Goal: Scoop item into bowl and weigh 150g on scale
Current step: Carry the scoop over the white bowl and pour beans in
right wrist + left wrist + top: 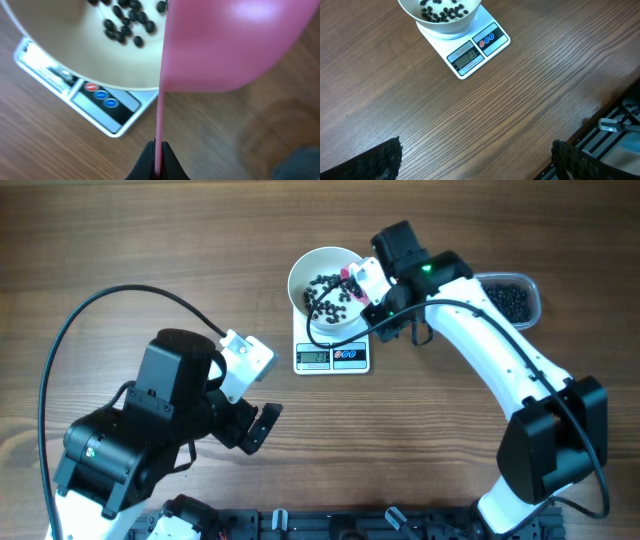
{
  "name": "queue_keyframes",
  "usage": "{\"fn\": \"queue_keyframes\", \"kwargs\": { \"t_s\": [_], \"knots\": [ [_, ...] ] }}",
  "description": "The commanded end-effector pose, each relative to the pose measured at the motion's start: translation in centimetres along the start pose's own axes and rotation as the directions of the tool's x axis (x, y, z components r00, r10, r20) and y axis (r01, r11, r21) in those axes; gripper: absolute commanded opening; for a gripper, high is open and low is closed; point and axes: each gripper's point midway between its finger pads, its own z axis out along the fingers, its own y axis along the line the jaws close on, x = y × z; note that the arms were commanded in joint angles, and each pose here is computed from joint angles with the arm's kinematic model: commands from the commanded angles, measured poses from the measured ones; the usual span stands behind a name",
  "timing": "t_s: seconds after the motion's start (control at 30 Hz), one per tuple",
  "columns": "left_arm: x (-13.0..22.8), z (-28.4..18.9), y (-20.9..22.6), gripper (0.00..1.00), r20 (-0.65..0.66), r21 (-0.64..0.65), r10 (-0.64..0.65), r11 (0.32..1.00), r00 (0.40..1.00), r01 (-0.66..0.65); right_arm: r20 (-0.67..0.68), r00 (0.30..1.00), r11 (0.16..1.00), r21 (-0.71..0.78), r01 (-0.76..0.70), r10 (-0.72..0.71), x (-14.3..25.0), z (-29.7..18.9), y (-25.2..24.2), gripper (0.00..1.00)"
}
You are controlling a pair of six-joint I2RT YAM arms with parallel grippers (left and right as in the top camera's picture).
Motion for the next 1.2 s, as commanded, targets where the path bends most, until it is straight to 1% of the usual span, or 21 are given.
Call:
{"fn": "queue_keyframes", "kwargs": {
  "t_s": [0.0, 0.23, 0.4, 0.93, 1.17],
  "knots": [
    [-0.3, -0.5, 0.2, 1.0, 0.018, -0.01, 0.009, 1.0, 1.0, -0.009, 0.009, 0.997, 0.988, 0.14, 0.072, -0.074, -0.9, -1.5, -1.2, 0.04],
    [-0.3, -0.5, 0.2, 1.0, 0.018, -0.01, 0.009, 1.0, 1.0, -0.009, 0.021, 0.995, 0.982, 0.165, 0.093, -0.098, -1.5, -1.6, -0.8, 0.04],
    [-0.3, -0.5, 0.2, 1.0, 0.017, -0.01, 0.009, 1.0, 1.0, -0.009, 0.002, 0.995, 0.969, 0.231, 0.092, -0.095, -1.3, -1.8, -1.9, 0.04],
    [-0.3, -0.5, 0.2, 1.0, 0.018, -0.01, 0.009, 1.0, 1.0, -0.009, 0.03, 0.994, 0.967, 0.238, 0.092, -0.102, -2.1, -1.9, -1.8, 0.04],
    [-0.3, -0.5, 0.2, 1.0, 0.018, -0.01, 0.009, 1.0, 1.0, -0.009, 0.058, 0.993, 0.965, 0.247, 0.086, -0.103, -2.5, -3.0, -1.8, 0.04]
  ]
}}
